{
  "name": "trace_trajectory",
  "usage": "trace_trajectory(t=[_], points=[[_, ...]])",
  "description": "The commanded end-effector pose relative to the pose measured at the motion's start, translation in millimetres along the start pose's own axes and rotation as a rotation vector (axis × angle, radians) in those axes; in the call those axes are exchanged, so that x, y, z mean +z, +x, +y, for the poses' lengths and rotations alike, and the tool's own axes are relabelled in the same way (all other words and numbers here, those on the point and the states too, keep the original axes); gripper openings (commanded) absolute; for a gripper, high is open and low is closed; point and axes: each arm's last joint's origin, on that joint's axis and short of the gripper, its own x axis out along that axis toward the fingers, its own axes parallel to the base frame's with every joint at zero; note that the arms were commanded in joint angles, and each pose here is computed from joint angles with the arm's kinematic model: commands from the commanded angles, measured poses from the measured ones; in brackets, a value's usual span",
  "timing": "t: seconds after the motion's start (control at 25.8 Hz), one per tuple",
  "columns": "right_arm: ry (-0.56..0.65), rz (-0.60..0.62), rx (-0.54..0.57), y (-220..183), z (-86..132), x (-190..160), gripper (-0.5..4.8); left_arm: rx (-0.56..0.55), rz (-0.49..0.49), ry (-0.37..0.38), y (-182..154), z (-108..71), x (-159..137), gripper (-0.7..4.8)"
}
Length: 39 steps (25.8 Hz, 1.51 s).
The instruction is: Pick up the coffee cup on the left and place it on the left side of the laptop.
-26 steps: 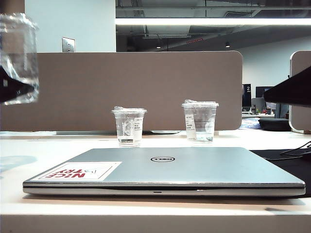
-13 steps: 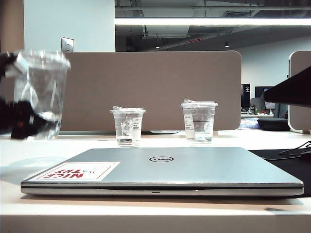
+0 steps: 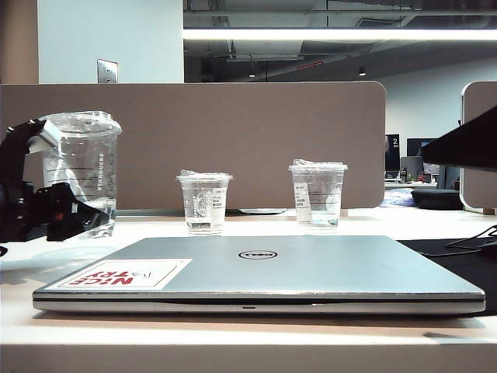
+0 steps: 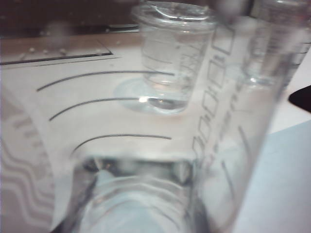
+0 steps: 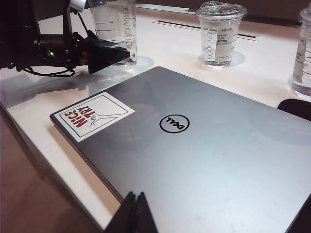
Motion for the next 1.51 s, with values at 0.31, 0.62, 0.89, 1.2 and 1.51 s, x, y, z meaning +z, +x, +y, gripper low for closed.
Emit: trace_trajectory(t=[0.31,0.62,0.89,1.2,1.51], points=[[0.0,-0.012,-0.001,0.2,0.0,0.1,-0.05,-0.055,-0.023,0.054,11.7,0.9,-0.7,2.06],[0.0,-0.012,-0.001,0.2,-0.1,0.1,-0.05,-0.084,-0.012,0.042,19.7,4.5,-7.7,2.06],[0.0,-0.012,-0.001,0.2,-0.1,0.1,-0.05,-0.088,0.067,0.01,19.4,4.1,-16.7,2.06],[0.0,-0.012,-0.002,0.2,-0.1,0.1,-0.05,-0.098,0.07,0.004,19.2,3.8,-17.9,2.16],[0.0,-0.012,-0.002,0.2,-0.1,0.1,-0.05,-0.095,0.076,-0.01,17.0,3.2,-19.3,3.44]])
